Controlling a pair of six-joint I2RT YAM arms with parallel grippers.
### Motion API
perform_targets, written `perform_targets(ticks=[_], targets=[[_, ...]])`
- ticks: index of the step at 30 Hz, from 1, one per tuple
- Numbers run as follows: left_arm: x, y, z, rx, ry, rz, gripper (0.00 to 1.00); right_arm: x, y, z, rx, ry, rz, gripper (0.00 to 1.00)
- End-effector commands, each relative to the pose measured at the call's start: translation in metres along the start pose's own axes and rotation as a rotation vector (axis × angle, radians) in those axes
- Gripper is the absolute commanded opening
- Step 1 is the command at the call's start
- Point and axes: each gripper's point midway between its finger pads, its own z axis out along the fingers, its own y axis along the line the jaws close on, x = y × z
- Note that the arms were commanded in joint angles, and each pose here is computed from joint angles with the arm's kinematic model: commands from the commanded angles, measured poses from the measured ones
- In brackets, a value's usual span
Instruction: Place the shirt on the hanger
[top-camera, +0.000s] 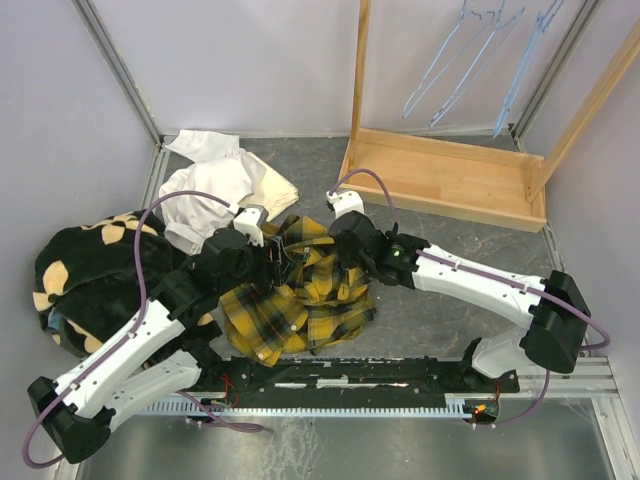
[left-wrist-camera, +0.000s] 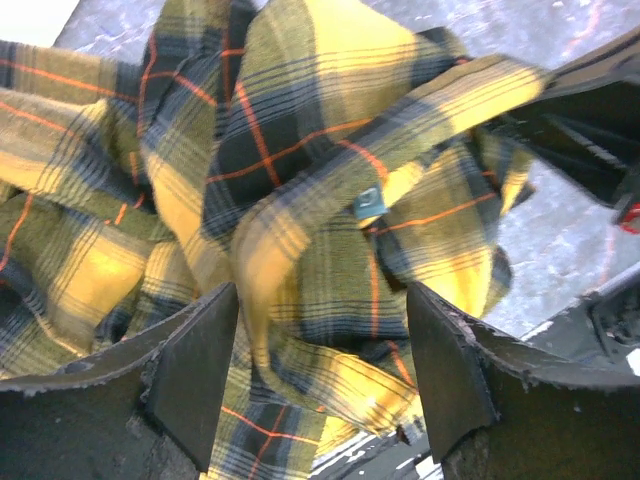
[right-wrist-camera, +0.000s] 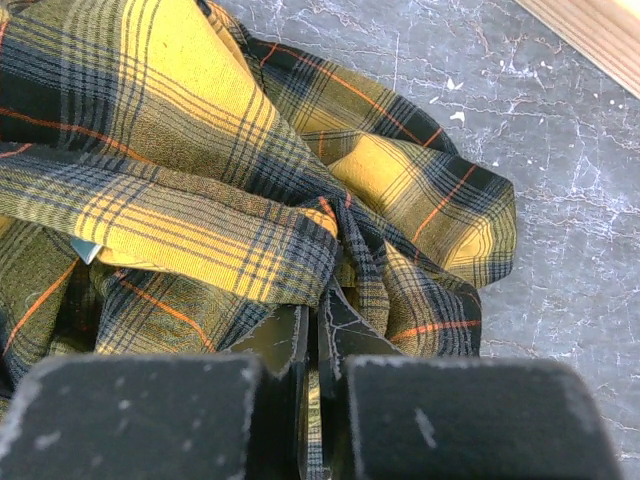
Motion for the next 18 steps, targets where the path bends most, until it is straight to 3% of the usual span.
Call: perform_targets(ticks=[1,7,12,16,18], targets=[[-0.003,0.019,0.002,-0.12,0.007,-0.015,0.72,-0.018,0.007,-0.003,-0.052,-0.016,0.046,0.02],[0.0,0.028,0.004,-0.18,0.033,-0.028,0.68,-0.019,0.001,-0.004,-0.044,-0.016,0.064,0.02],[0.009,0.013,0.017,-0.096,0.075,-0.033,0.42,-0.022,0.007,-0.005,-0.08,-0.021,0.069,0.06],[0.007,0.012,0.024,-0.101,0.07,-0.05,0.08,-0.018,0.003,-0.011,-0.078,-0.012,0.062,0.2],[0.002,0.013,0.025,-0.116,0.059,-0.051,0.03,-0.013,-0.003,-0.015,-0.063,-0.007,0.057,0.27]])
